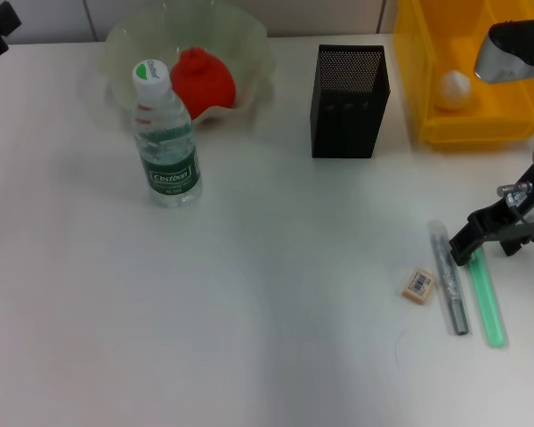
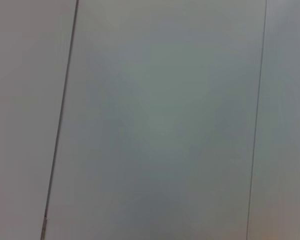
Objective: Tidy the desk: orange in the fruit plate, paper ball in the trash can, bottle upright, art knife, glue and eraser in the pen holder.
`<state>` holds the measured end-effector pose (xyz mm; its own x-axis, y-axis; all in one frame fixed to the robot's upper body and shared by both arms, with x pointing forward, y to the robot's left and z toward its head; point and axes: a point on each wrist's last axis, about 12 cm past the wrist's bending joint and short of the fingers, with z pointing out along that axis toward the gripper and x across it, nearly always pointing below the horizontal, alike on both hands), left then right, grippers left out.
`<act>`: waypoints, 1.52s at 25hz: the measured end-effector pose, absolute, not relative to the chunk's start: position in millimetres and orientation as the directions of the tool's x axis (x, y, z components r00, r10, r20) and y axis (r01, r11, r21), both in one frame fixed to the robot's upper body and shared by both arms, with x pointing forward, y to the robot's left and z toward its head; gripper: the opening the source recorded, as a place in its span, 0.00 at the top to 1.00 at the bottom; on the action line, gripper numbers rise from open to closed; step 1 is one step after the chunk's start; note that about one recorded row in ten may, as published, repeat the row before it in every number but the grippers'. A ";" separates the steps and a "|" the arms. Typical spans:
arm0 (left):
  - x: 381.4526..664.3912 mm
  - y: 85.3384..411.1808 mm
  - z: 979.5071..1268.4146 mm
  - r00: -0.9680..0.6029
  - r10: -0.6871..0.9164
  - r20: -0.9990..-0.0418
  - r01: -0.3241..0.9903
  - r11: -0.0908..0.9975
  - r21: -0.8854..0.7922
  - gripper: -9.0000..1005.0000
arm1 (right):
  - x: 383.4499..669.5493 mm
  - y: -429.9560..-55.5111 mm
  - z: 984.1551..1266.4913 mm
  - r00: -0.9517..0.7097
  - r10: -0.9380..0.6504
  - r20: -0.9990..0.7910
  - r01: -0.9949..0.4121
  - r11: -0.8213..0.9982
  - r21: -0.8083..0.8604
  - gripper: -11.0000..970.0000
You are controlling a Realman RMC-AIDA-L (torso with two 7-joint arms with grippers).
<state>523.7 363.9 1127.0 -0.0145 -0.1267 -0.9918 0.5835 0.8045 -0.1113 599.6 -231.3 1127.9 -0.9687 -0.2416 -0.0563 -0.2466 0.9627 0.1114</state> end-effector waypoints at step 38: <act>519.6 365.6 1123.2 -0.009 -0.136 -0.991 0.569 0.814 -0.117 0.29 | 605.9 -220.0 1122.1 -0.964 -0.262 -0.037 -0.264 0.958 0.111 0.61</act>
